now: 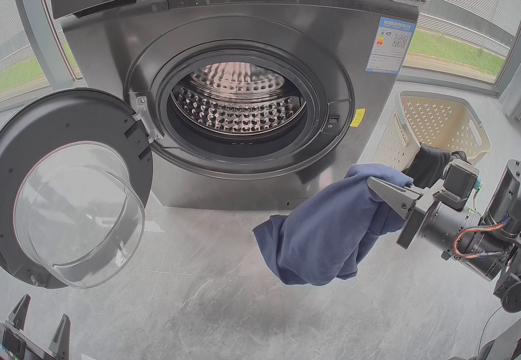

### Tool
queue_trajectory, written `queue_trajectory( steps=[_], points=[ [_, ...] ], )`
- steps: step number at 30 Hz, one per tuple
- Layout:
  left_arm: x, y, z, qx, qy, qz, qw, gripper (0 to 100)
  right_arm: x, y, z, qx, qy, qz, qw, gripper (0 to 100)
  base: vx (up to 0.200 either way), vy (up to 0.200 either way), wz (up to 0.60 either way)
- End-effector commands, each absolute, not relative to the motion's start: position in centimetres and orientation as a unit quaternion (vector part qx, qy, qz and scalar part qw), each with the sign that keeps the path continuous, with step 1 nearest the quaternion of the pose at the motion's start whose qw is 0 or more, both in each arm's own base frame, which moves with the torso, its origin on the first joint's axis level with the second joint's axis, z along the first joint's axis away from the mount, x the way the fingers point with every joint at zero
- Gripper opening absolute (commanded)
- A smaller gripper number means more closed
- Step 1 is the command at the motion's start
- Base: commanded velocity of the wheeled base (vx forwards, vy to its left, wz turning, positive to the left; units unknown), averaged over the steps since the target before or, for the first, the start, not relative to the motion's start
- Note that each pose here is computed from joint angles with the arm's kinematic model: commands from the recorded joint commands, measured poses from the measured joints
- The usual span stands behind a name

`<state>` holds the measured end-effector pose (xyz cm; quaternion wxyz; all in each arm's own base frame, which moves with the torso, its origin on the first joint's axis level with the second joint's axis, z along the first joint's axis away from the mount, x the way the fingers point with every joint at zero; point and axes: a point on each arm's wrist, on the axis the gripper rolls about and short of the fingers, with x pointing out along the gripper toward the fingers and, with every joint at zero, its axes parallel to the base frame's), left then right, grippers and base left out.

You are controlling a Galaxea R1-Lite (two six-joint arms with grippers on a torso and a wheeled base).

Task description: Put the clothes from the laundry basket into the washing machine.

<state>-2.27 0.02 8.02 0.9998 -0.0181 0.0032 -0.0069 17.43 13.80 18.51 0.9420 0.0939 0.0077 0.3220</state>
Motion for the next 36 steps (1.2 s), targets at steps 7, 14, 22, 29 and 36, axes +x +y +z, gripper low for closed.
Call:
queue_trajectory(
  steps=[7,14,22,29,36],
  points=[
    [-2.16,0.02,7.61,-0.018,0.011,-0.007,1.0,100,17.47,13.85,18.4,0.093,0.01,0.322,0.942,0,0.0,0.0,0.0],
    [-2.16,0.02,7.61,-0.018,0.011,-0.007,1.0,100,17.47,13.85,18.4,0.093,0.01,0.323,0.942,0,0.0,0.0,0.0],
    [-2.16,0.02,7.61,-0.018,0.011,-0.006,1.0,100,17.44,13.83,18.32,0.094,0.012,0.323,0.942,0,0.0,0.075,0.0],
    [-2.16,0.02,7.63,-0.018,0.01,-0.006,1.0,100,17.5,13.92,17.91,0.099,0.023,0.322,0.941,0,0.0,0.0,0.0],
    [-2.21,0.02,7.6,-0.018,0.008,-0.005,1.0,100,17.39,14.04,17.76,0.099,0.027,0.325,0.94,0,0.0,0.0,0.0]
  ],
)
